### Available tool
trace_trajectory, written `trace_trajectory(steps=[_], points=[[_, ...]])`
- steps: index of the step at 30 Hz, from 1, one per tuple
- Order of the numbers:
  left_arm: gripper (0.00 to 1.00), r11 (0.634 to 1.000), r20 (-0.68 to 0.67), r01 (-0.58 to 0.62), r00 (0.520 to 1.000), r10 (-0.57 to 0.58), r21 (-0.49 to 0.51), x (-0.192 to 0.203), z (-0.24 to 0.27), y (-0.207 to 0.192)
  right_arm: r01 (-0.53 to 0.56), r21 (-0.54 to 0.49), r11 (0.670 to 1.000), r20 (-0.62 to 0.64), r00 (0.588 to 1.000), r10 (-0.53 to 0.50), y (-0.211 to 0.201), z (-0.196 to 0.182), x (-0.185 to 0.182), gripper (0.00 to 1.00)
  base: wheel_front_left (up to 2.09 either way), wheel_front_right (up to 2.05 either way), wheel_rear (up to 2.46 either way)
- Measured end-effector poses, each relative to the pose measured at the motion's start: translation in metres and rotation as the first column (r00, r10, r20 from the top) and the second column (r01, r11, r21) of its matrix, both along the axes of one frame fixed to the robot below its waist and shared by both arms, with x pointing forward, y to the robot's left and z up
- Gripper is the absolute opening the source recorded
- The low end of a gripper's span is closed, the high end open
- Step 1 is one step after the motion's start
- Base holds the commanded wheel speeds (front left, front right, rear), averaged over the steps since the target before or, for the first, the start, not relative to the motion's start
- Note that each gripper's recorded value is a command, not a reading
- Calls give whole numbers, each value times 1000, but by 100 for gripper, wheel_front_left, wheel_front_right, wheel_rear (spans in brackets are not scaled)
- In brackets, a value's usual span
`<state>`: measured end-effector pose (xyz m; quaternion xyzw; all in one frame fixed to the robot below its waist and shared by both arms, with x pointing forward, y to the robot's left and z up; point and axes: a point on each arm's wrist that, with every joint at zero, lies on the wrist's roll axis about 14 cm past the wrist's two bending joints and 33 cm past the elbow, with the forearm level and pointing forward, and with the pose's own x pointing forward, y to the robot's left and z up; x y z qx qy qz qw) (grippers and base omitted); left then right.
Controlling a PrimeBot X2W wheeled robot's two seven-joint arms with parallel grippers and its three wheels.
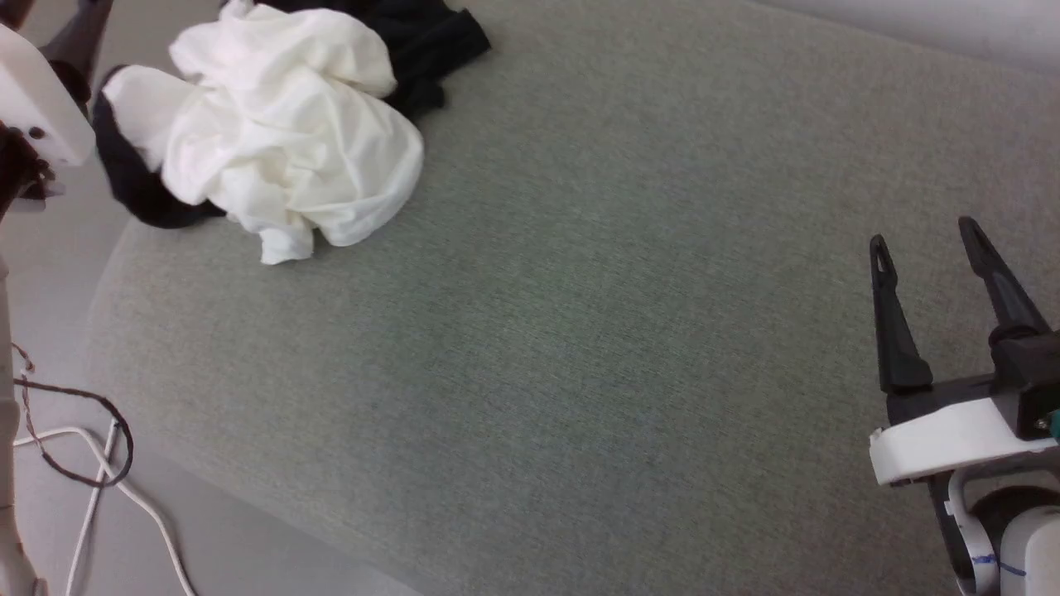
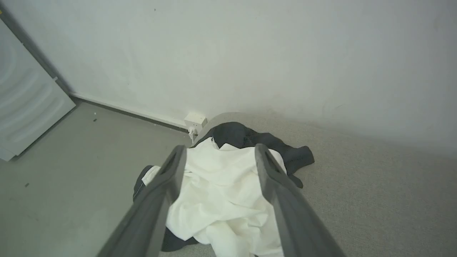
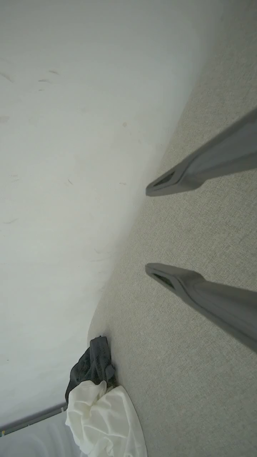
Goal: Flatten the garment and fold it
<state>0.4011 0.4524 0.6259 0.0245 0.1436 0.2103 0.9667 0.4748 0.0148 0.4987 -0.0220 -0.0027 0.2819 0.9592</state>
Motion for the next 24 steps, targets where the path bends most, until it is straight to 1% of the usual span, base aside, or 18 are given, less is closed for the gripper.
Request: trace_trajectory(steps=[2, 3, 4, 5, 9, 11, 14, 20, 24], points=[[100, 998, -66, -1, 998, -3, -69, 9, -24, -1, 15, -10, 1000, -7, 1000, -15, -5, -5, 4, 100, 0, 0, 0], [100, 998, -66, -1, 998, -3, -69, 9, -24, -1, 15, -10, 1000, -7, 1000, -15, -5, -5, 4, 100, 0, 0, 0], [100, 990, -124, -8, 992, -9, -138, 16, -49, -4, 31, -23, 999, -15, 999, -32, -11, -10, 7, 100, 0, 0, 0], [100, 986, -149, -10, 989, -15, -168, 20, -60, -6, 40, -33, 999, -20, 999, -41, -14, -13, 8, 100, 0, 0, 0], [100, 966, -247, -1, 967, -65, -257, 36, -103, -22, 70, -59, 996, -39, 997, -72, -26, -25, 13, 100, 0, 0, 0], [100, 959, -290, -6, 954, -80, -282, 40, -123, -27, 86, -74, 994, -45, 995, -89, -33, -29, 15, 100, 0, 0, 0], [100, 955, -362, -21, 928, -91, -294, 43, -154, -32, 106, -94, 990, -57, 992, -111, -42, -36, 18, 100, 0, 0, 0], [100, 957, -458, -66, 886, -74, -282, 41, -206, -31, 129, -120, 984, -81, 987, -139, -56, -50, 21, 100, 0, 0, 0], [100, 962, -526, -85, 848, -67, -260, 33, -236, -32, 140, -142, 980, -99, 983, -155, -64, -59, 23, 100, 0, 0, 0]])
